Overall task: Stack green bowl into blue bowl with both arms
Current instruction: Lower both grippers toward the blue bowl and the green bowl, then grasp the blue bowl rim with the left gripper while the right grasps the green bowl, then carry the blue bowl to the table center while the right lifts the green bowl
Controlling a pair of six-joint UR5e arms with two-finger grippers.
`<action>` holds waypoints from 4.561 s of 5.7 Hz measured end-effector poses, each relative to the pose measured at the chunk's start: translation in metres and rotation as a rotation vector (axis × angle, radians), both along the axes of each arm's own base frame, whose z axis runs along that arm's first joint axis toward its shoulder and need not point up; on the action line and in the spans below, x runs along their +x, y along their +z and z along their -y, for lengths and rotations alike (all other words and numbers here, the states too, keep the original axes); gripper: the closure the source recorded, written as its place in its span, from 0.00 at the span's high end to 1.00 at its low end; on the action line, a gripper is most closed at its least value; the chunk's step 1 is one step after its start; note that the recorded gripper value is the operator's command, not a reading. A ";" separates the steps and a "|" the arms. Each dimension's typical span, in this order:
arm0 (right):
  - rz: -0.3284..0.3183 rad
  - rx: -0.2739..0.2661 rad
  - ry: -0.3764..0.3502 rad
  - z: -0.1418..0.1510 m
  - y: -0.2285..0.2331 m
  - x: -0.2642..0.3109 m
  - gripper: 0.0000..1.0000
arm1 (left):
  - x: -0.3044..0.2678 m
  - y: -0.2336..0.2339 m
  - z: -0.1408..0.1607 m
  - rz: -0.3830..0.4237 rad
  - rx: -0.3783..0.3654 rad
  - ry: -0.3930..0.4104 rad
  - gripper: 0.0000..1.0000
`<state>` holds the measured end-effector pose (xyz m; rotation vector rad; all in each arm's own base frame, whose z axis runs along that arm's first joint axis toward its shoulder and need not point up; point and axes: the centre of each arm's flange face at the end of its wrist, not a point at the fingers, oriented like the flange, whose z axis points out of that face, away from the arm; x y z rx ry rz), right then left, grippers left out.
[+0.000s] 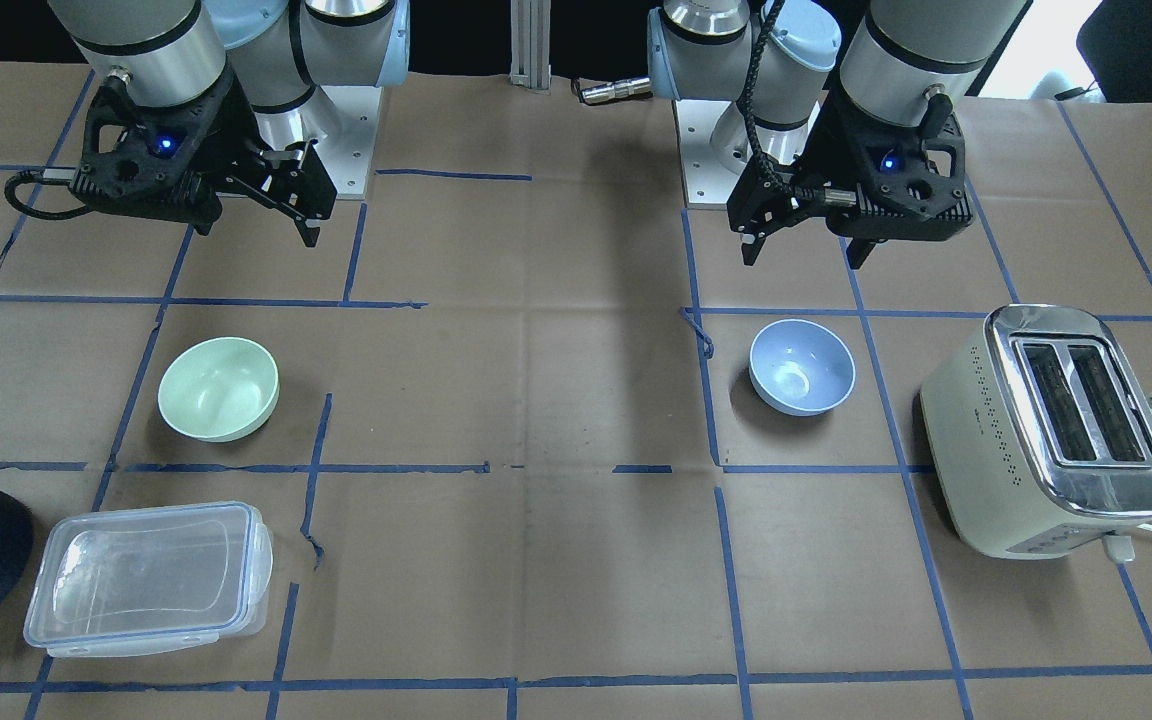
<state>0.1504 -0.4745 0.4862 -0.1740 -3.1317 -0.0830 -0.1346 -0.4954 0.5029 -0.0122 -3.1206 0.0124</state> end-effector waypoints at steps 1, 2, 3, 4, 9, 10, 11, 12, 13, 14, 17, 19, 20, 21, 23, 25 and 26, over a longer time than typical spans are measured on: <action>0.001 0.001 0.000 0.000 0.000 0.000 1.00 | 0.001 0.002 -0.004 0.003 -0.002 -0.010 0.99; 0.000 0.001 -0.001 0.000 -0.001 0.000 1.00 | 0.002 0.003 -0.010 0.007 0.000 -0.030 0.99; -0.002 0.004 0.002 0.001 -0.002 -0.002 1.00 | 0.003 0.002 -0.014 0.007 0.010 -0.061 0.99; -0.003 0.008 0.020 0.003 -0.003 -0.008 1.00 | 0.005 -0.014 -0.018 0.007 0.046 -0.103 0.99; 0.025 0.118 0.001 0.009 -0.045 -0.169 1.00 | 0.051 -0.214 -0.033 0.024 0.112 -0.076 0.85; 0.018 0.145 -0.010 0.004 -0.064 -0.192 1.00 | 0.049 -0.254 -0.036 0.022 0.122 -0.081 0.84; 0.011 0.149 -0.018 0.000 -0.097 -0.201 1.00 | 0.049 -0.278 -0.035 0.020 0.141 -0.081 0.36; -0.005 0.117 -0.020 0.000 -0.131 -0.204 1.00 | 0.050 -0.292 -0.034 0.020 0.158 -0.088 0.07; -0.018 0.081 -0.001 0.007 -0.164 -0.207 1.00 | 0.050 -0.296 -0.032 0.023 0.165 -0.098 0.00; -0.020 0.063 0.026 0.018 -0.195 -0.211 1.00 | 0.051 -0.299 -0.030 0.025 0.168 -0.102 0.00; -0.002 0.072 0.056 0.018 -0.261 -0.206 1.00 | 0.035 -0.263 0.002 0.038 0.085 -0.099 0.00; 0.003 0.082 0.054 0.009 -0.277 -0.203 0.23 | -0.060 -0.232 0.020 0.026 0.008 -0.132 0.00; 0.006 0.090 0.050 0.008 -0.279 -0.202 0.07 | -0.119 -0.223 0.029 -0.011 -0.022 -0.126 0.00; 0.009 0.096 0.048 0.007 -0.280 -0.202 0.06 | -0.182 -0.226 0.034 -0.040 -0.025 -0.143 0.01; 0.001 0.075 0.044 0.012 -0.268 -0.203 0.07 | -0.253 -0.254 0.028 -0.043 -0.025 -0.221 0.09; -0.015 0.046 0.038 0.037 -0.201 -0.207 0.07 | -0.263 -0.263 0.023 -0.035 -0.027 -0.241 0.94; -0.009 0.065 0.039 0.046 -0.148 -0.202 0.07 | -0.264 -0.262 0.022 -0.036 -0.030 -0.236 0.98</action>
